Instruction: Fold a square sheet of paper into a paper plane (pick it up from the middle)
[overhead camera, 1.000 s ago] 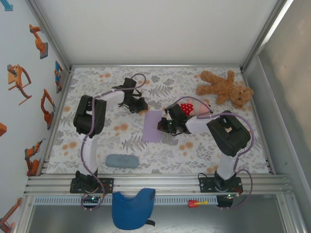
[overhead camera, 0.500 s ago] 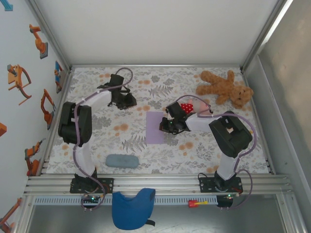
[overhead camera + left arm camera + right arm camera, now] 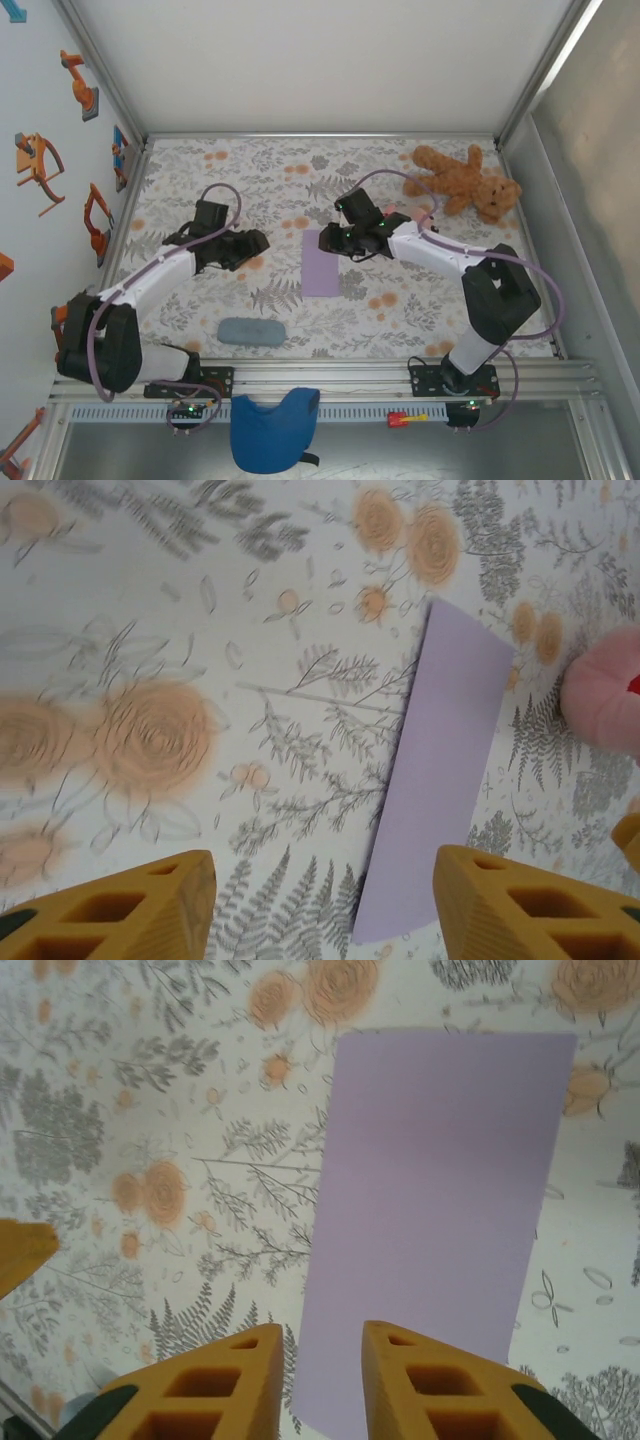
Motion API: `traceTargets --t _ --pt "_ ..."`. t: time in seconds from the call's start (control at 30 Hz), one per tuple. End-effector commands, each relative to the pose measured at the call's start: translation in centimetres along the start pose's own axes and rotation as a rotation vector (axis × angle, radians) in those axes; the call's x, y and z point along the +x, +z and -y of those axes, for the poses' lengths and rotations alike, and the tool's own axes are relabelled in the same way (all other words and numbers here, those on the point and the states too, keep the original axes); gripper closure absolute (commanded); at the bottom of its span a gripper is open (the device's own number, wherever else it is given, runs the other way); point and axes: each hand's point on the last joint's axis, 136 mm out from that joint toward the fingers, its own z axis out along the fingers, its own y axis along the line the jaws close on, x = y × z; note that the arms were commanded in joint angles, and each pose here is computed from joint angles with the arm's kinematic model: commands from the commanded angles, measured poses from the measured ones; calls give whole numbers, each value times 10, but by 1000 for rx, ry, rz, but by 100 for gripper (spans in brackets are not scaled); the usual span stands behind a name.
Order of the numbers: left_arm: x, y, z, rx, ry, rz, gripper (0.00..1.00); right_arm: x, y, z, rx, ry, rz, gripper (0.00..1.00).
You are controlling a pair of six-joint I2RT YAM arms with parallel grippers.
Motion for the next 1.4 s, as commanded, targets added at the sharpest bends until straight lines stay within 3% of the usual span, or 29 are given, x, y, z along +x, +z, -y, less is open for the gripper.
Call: traceTargets --t 0.0,0.33,0.7,1.03,1.17,1.37 --pt "4 -10 -5 3 -49 48 33 21 13 18 121 4 -43 66" --pt "7 -36 -28 -66 -30 163 0 37 59 27 209 39 -62 61" --pt "7 -30 -21 -32 -14 142 4 50 95 18 195 83 -110 62" --pt "12 -9 6 103 6 38 1 74 103 -20 73 44 -104 67" --pt "16 -1 13 130 15 -8 15 73 95 -36 -11 54 -78 68" --pt "17 16 26 144 36 -72 33 41 40 -67 -101 -25 66 67"
